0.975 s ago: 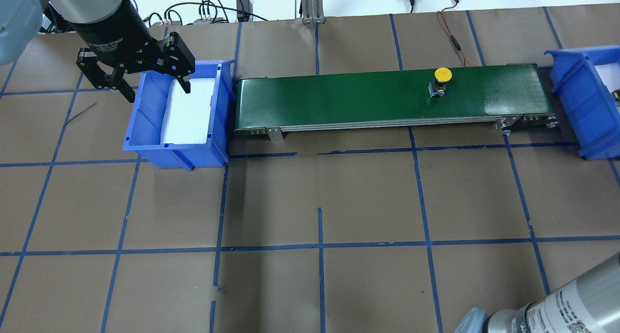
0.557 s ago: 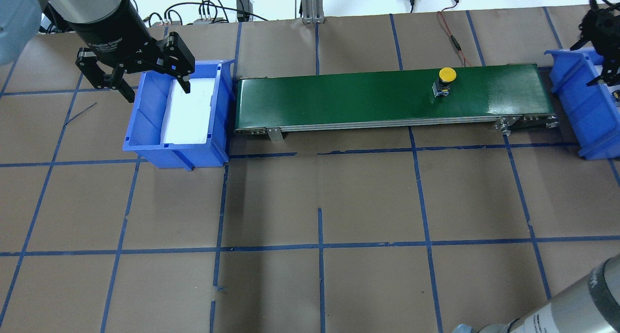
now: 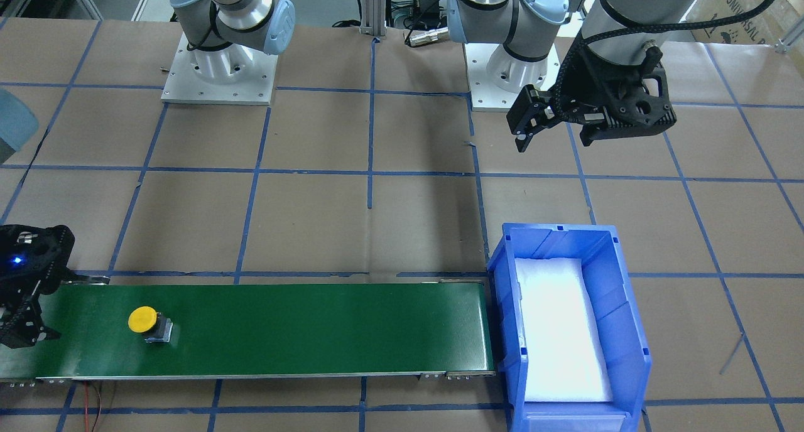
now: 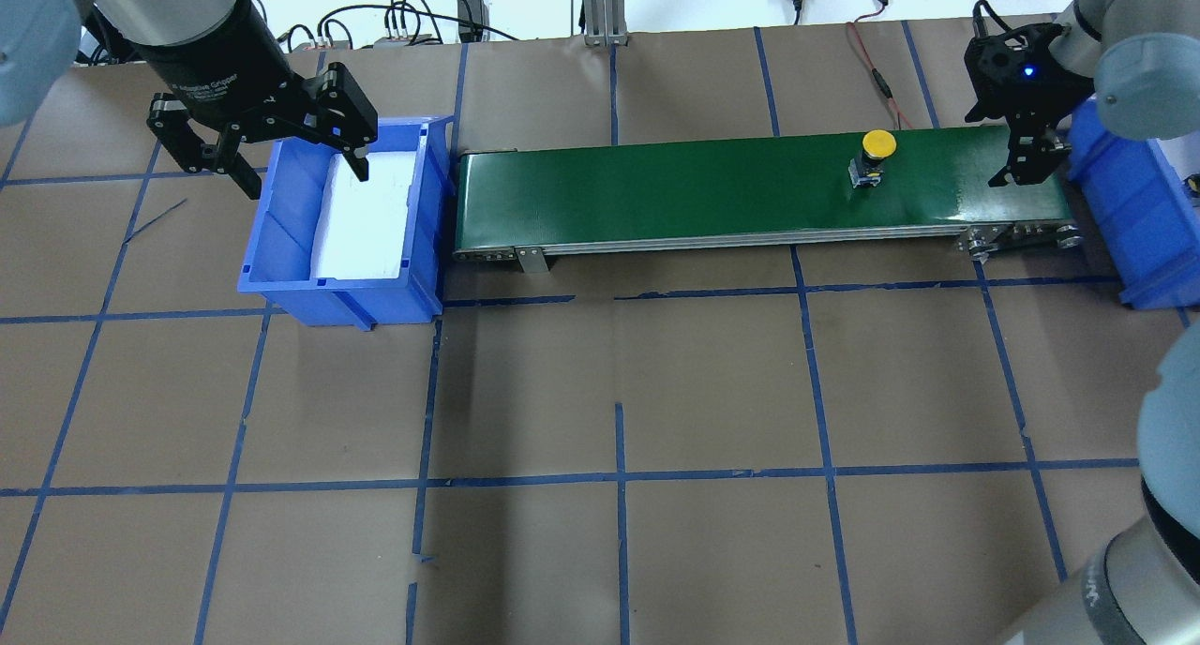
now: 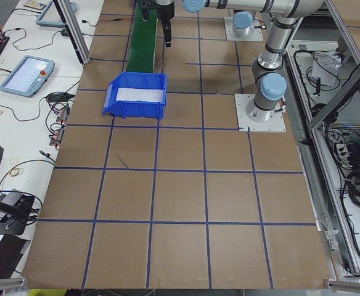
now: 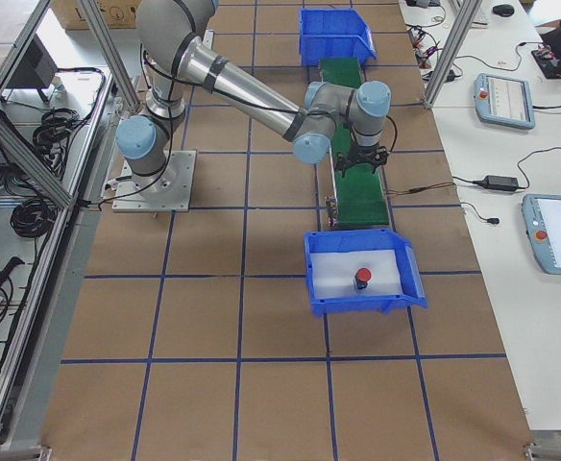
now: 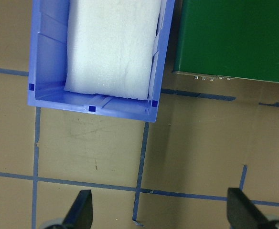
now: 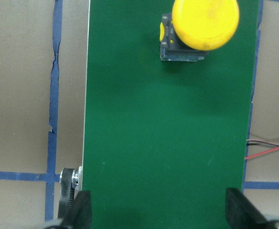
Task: Transport two buttons from left to right
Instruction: 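Move the right gripper back over the belt end toward the yellow button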
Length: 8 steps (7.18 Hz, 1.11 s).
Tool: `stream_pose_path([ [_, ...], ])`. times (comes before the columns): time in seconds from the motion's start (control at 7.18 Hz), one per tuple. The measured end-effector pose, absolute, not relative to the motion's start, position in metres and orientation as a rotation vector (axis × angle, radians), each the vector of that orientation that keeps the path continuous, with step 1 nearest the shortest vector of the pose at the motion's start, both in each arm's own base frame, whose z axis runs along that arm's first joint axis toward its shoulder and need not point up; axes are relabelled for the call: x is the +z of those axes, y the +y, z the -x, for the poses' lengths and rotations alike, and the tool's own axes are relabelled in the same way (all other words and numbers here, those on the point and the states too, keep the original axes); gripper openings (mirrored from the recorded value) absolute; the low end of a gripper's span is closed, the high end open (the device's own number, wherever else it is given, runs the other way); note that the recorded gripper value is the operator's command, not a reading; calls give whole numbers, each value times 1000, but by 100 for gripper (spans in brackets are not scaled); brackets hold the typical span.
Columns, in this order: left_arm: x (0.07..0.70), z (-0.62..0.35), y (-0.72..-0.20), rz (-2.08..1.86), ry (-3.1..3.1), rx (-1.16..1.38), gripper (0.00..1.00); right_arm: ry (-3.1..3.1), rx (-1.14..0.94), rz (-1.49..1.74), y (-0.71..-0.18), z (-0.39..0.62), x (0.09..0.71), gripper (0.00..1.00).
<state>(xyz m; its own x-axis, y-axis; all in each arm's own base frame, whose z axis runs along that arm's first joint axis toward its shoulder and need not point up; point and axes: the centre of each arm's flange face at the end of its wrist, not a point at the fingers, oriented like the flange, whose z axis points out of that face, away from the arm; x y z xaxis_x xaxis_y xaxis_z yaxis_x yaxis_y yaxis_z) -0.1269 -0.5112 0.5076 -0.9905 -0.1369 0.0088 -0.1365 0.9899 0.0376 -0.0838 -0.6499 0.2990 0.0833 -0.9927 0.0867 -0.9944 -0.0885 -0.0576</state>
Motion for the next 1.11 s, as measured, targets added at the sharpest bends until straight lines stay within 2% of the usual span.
stream_pose_path([
  [1.11, 507, 127, -511, -215, -3124, -60, 100, -2094, 161, -2286, -657, 83, 277, 100],
])
